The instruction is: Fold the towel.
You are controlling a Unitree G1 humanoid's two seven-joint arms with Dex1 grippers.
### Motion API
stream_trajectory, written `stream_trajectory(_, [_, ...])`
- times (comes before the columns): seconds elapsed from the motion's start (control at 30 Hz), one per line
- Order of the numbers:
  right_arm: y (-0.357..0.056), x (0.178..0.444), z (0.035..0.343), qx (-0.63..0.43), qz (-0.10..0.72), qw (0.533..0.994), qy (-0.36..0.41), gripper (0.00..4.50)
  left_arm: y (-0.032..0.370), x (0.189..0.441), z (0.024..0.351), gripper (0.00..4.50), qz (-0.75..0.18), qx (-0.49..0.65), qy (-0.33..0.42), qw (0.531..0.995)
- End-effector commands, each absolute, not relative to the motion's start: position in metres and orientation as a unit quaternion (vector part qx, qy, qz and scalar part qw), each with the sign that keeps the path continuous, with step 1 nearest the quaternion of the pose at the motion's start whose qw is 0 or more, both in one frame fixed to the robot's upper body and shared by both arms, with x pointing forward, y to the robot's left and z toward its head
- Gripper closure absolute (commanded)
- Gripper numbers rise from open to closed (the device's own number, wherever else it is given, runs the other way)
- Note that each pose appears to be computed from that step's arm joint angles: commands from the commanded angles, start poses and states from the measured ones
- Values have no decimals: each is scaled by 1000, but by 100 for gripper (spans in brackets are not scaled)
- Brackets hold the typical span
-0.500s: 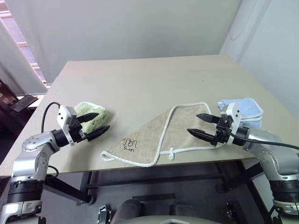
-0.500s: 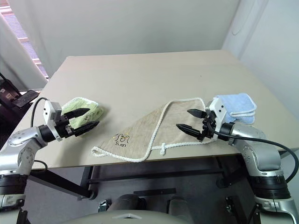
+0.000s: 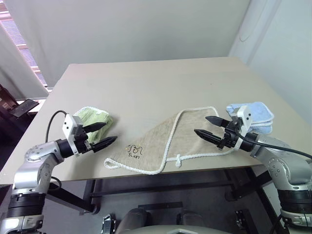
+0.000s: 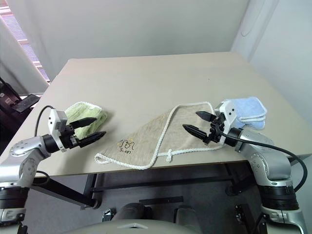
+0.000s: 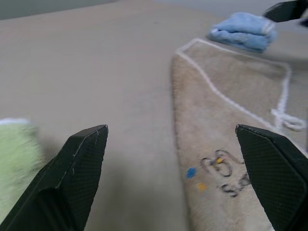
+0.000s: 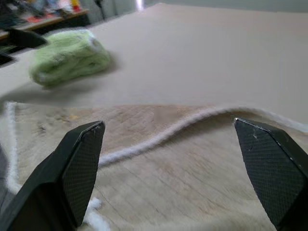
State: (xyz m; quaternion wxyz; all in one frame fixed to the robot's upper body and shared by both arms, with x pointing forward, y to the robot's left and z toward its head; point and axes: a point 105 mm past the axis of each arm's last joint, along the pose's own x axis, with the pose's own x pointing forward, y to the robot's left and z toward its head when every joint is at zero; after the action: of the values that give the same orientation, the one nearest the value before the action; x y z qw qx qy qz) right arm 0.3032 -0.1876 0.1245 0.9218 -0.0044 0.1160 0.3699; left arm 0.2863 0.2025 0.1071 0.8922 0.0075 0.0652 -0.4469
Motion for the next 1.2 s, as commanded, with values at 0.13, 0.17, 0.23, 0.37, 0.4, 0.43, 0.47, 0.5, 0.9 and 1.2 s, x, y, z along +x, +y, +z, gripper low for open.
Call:
stream_trajectory(0.13, [-207, 317, 122, -12, 295, 940, 169, 0, 171, 281, 110, 2, -475, -12, 42, 879])
stream_trajectory(0.17, [-210, 319, 122, -7, 287, 942, 175, 0, 167, 282, 110, 2, -476, -15, 41, 878])
stream_trajectory(0.23, [-207, 325, 127, 1, 272, 948, 168, 0, 162, 280, 108, 2, -484, -20, 42, 874])
stream_trajectory(0.37, [-201, 341, 149, 14, 254, 960, 118, 0, 157, 284, 106, 2, -491, -20, 42, 870])
stream_trajectory(0.4, [-201, 346, 156, 3, 249, 964, 97, 0, 156, 286, 106, 2, -491, -20, 41, 870])
stream_trajectory(0.43, [-203, 349, 159, -4, 247, 965, 89, 0, 155, 288, 105, 2, -491, -18, 39, 870])
stream_trajectory(0.47, [-205, 352, 161, -5, 247, 965, 87, 0, 152, 290, 104, 2, -492, -15, 38, 870])
stream_trajectory(0.5, [-205, 357, 166, -15, 249, 965, 78, 0, 151, 292, 104, 2, -492, -14, 35, 870])
stream_trajectory(0.9, [-228, 410, 174, -50, 228, 966, 112, 0, 134, 307, 108, 2, -495, -17, 5, 869])
stream_trajectory(1.2, [-243, 421, 161, -53, 208, 966, 142, 0, 149, 319, 131, 2, -466, -22, -28, 884])
